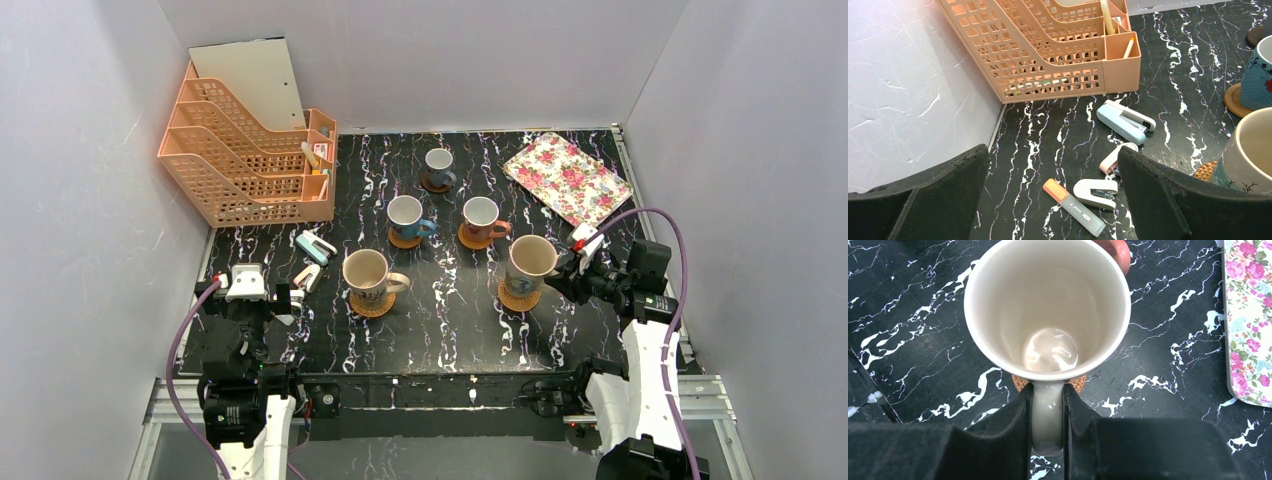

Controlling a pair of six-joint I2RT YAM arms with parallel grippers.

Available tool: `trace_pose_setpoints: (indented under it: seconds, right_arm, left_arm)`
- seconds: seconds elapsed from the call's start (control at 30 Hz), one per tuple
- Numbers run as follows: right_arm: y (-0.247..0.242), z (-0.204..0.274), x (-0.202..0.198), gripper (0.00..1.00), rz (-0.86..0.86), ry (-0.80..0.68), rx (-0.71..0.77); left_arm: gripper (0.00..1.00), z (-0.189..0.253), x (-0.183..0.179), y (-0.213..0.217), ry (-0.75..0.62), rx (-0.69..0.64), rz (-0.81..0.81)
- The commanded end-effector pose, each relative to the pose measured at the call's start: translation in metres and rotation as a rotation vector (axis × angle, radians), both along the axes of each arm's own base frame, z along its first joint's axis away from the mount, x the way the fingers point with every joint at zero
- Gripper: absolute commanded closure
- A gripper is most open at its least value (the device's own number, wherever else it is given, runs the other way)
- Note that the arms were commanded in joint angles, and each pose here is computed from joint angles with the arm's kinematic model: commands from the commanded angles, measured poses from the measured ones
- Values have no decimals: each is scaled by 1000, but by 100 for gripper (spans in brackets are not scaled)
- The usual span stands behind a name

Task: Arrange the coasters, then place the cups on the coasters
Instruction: Place the cup on the coaster.

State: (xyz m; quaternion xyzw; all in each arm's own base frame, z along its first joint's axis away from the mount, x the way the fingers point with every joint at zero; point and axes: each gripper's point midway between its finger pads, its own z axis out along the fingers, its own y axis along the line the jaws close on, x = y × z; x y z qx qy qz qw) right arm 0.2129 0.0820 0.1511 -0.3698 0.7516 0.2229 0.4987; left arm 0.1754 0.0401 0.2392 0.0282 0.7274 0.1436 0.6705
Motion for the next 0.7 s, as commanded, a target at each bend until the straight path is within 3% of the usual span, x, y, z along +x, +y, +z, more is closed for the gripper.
trace_pose_setpoints:
  seconds: [0.0, 0.67]
  right_arm:
    - [9, 29, 9, 99, 77, -155, 11]
    - [11, 17, 1, 99, 122, -144, -8]
  left_arm:
    - [2, 7, -3, 1, -17, 4, 6]
    - [2, 7, -3, 1, -18, 4, 8]
